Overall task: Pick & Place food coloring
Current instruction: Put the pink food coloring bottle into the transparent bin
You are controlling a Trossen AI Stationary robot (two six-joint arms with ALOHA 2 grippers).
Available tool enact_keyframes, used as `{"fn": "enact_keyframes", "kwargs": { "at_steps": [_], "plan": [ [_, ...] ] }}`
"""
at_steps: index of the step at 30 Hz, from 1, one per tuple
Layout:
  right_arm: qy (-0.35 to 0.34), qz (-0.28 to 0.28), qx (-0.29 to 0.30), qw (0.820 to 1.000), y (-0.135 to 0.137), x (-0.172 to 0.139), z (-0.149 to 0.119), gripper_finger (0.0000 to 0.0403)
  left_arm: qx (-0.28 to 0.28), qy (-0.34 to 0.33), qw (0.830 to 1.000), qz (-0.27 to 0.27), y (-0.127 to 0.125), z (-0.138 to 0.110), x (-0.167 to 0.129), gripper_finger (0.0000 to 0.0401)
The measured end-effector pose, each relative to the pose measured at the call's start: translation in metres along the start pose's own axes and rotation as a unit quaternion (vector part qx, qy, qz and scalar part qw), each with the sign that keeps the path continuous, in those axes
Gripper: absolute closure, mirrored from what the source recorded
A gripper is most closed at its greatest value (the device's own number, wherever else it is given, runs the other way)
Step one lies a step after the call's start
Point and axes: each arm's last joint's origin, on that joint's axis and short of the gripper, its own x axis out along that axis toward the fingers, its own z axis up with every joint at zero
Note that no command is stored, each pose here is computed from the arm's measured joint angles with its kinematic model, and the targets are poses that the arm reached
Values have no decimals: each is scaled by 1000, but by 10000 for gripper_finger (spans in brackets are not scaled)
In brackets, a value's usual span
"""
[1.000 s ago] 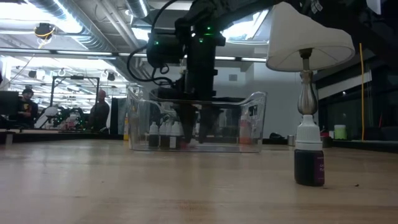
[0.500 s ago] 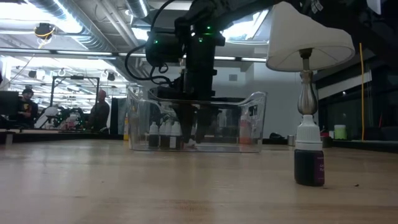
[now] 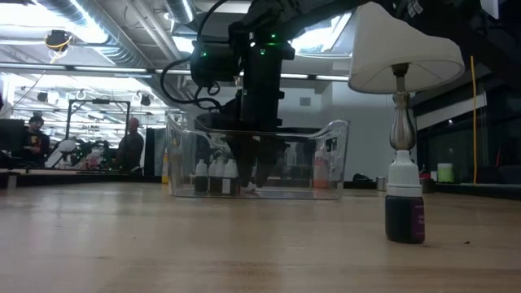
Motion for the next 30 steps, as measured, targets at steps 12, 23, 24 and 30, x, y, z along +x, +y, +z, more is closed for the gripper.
{"fn": "enact_keyframes", "kwargs": {
  "at_steps": [12,23,24,30],
  "plan": [
    [-20,2,-6,1000,2,0,3,276,-7,-12,1000,-3,-1,3,0,285],
    [-21,3,-13,1000,2,0,3,315,-7,-13,1000,-1,-1,3,0,285],
    [-21,3,-13,1000,2,0,3,320,-7,-13,1000,-1,-1,3,0,285],
    [-17,-2,-13,1000,1,0,2,350,-7,-13,1000,-1,-1,3,0,285]
  ]
}}
